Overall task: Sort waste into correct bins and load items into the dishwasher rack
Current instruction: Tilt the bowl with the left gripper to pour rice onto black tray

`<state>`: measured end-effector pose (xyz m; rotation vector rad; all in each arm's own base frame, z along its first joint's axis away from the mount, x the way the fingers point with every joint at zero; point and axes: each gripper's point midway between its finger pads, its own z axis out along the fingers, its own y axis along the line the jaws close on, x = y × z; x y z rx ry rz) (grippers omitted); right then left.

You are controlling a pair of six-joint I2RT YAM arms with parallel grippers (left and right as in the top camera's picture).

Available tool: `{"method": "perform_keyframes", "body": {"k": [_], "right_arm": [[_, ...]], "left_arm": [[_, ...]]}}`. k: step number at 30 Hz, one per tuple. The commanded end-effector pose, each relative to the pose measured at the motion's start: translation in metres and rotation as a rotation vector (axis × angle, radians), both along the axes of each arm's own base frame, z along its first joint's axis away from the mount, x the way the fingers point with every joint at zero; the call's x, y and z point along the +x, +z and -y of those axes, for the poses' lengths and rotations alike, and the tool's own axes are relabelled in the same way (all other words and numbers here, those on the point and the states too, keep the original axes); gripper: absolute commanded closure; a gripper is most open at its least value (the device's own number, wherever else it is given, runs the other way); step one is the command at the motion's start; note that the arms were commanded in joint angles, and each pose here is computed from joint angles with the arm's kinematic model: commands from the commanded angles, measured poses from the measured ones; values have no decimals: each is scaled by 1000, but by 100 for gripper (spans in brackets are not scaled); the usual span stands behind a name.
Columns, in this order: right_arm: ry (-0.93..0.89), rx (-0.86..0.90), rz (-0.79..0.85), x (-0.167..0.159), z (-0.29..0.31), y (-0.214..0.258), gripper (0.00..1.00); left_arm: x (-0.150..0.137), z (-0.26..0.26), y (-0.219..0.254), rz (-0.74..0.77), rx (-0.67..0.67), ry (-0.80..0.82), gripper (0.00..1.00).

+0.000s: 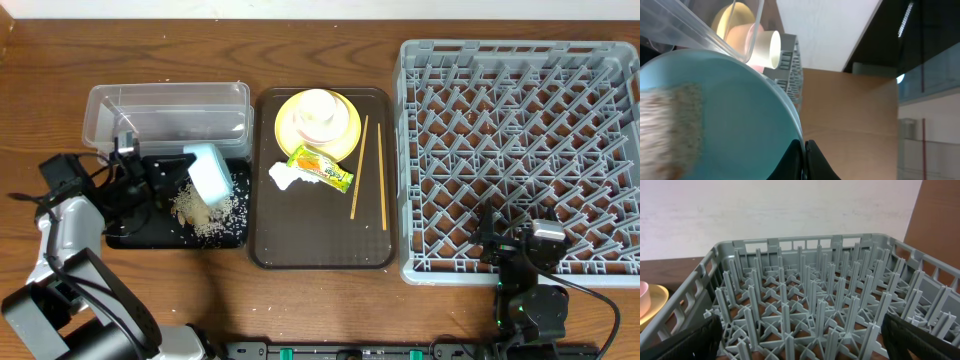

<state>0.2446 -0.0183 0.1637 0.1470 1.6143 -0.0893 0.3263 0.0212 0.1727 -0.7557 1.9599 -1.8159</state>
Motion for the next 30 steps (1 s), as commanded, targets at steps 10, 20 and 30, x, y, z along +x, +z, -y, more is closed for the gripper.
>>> {"method": "perform_keyframes", "body": {"k": [10, 20, 30], "right_arm": [[3, 5, -1, 0, -1, -1, 1], [3, 6, -1, 0, -1, -1, 1], [3, 6, -1, 0, -1, -1, 1]], "left_arm": [[1, -15, 15, 27, -51, 30, 93], [-5, -16, 20, 1, -72, 49, 93], [-7, -23, 24, 7, -67, 72, 93]]}}
